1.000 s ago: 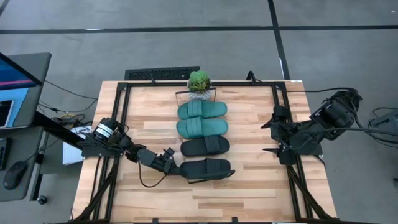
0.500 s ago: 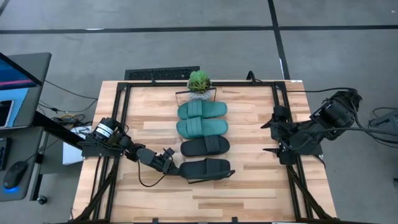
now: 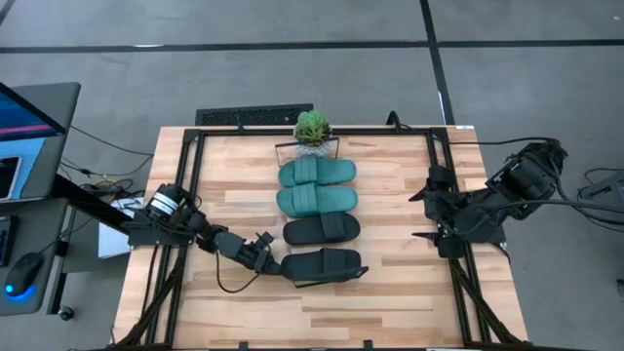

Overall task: Pick and place slides into the shelf
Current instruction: Put the black slides on the shelf

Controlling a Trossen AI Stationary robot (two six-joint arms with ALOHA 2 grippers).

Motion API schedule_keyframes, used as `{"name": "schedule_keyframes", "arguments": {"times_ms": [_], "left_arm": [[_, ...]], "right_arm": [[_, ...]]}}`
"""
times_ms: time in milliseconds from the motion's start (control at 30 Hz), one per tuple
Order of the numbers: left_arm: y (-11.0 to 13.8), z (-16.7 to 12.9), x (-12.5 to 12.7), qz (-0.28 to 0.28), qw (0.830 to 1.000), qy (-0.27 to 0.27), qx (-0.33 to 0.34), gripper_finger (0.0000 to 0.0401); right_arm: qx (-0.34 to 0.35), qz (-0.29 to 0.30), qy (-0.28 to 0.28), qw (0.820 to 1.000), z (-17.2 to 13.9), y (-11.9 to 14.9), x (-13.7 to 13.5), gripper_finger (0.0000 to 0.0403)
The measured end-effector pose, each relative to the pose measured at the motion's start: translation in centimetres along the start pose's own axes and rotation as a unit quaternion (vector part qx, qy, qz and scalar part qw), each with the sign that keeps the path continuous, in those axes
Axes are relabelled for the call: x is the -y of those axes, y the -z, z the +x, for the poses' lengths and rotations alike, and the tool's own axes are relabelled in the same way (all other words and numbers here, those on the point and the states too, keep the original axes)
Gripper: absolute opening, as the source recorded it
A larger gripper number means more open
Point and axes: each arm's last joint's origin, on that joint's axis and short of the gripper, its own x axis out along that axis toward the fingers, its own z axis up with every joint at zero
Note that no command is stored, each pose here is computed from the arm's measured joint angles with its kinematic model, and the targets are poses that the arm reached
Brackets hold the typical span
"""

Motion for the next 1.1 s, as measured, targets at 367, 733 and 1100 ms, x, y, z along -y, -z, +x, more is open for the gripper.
{"name": "schedule_keyframes", "arguments": {"times_ms": [367, 733, 1100], "left_arm": [[-0.29, -0.05, -0.03, 0.009, 1.0, 0.001, -0.003, 0.0183], [-0.36, -0.09, -0.06, 0.004, 1.0, 0.0, 0.005, 0.0183], [-0.32, -0.11, -0.07, 0.0, 1.0, 0.0, -0.004, 0.0183]], "right_arm": [[0.0, 0.0, 0.0, 1.0, 0.0, 0.0, 0.0, 0.0359], [0.0, 0.0, 0.0, 1.0, 0.0, 0.0, 0.0, 0.0359], [0.0, 0.005, 0.0, 1.0, 0.0, 0.0, 0.0, 0.0359]]}}
